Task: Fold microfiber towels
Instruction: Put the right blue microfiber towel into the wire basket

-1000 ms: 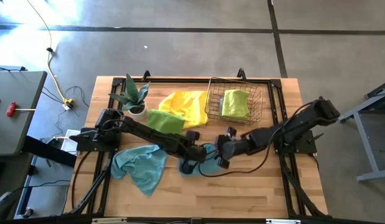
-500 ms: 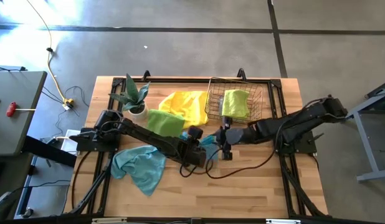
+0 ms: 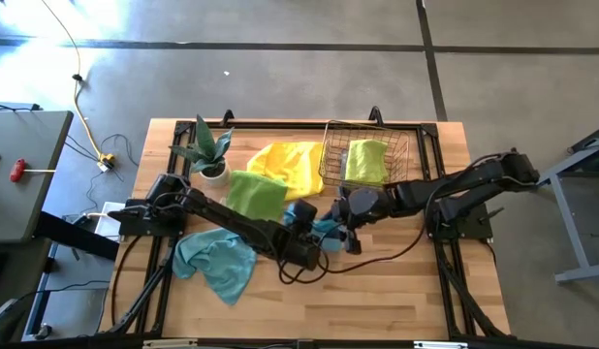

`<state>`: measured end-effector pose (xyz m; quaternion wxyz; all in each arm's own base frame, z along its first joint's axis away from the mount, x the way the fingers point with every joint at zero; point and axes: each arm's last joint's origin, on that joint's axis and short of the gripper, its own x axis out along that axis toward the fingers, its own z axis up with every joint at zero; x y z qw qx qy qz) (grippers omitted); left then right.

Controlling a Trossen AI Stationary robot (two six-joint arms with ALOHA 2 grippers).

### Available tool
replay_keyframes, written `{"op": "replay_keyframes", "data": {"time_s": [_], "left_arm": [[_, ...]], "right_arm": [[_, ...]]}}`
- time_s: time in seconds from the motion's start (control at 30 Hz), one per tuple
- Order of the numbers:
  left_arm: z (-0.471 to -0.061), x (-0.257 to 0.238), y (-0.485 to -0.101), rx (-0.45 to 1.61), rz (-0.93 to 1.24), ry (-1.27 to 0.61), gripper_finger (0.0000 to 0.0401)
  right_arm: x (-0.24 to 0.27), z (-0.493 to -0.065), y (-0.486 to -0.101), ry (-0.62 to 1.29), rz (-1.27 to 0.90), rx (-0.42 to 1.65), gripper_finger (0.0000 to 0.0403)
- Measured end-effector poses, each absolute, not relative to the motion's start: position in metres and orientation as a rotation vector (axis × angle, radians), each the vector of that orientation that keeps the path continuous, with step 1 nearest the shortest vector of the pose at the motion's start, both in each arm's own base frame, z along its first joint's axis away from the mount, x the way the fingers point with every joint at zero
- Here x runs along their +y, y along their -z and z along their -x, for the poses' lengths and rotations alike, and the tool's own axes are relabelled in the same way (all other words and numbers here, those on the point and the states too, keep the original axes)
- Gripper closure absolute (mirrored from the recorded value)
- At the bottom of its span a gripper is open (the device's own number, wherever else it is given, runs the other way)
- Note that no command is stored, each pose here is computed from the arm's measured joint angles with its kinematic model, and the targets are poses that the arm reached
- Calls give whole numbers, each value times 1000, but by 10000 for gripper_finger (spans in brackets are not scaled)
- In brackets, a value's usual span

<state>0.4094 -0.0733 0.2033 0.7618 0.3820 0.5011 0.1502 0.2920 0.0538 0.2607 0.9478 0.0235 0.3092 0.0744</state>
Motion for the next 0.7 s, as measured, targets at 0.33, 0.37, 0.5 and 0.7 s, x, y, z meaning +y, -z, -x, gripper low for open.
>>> {"op": "replay_keyframes", "data": {"time_s": [0.33, 0.37, 0.5, 0.7], "left_arm": [[-416, -75, -207, 1014, -788, -346, 400], [-416, -74, -206, 1017, -791, -345, 400], [-416, -73, -206, 1012, -778, -354, 400], [-417, -68, -206, 1008, -734, -383, 395]], "right_arm": [[53, -311, -227, -84, -141, 736, 148], [52, -312, -226, -76, -158, 737, 148], [51, -314, -220, -17, -189, 760, 148], [48, -311, -214, 78, -161, 805, 148]]}}
